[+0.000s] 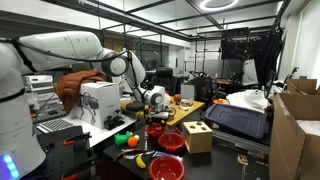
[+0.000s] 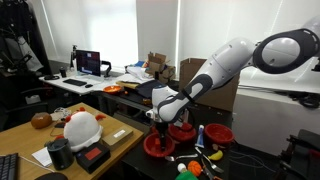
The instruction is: Remove the red block out of the bowl
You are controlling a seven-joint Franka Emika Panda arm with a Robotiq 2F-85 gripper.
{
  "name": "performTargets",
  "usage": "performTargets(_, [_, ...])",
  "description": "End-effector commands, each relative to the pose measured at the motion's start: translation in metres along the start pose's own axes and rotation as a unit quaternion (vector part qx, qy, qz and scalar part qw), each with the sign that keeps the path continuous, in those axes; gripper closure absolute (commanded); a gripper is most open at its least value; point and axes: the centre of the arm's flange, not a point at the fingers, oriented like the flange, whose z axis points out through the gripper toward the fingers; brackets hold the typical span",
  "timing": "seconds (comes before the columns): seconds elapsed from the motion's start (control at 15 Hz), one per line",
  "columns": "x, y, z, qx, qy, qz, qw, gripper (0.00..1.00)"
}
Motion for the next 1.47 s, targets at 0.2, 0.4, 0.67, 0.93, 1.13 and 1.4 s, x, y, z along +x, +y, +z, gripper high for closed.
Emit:
performTargets(0.2, [0.003,0.006,0.001,-0.007,0.019,0.014,0.9997,0.05])
performTargets(0.4, [0.001,0.008,0.003,-0.01,0.021,0.016,0.9996,0.4])
performTargets(0.67, [-0.003,0.013,0.001,-0.016,0.023,0.025,0.9993,0.71])
performTargets(0.93, [-0.007,0.022,-0.021,-0.011,0.019,0.041,0.9989,0.74])
performTargets(1.13, [-0.018,0.026,-0.049,-0.006,0.015,0.042,0.999,0.74])
performTargets(1.4, [-0.038,0.025,-0.097,0.009,-0.014,0.036,0.9992,0.74])
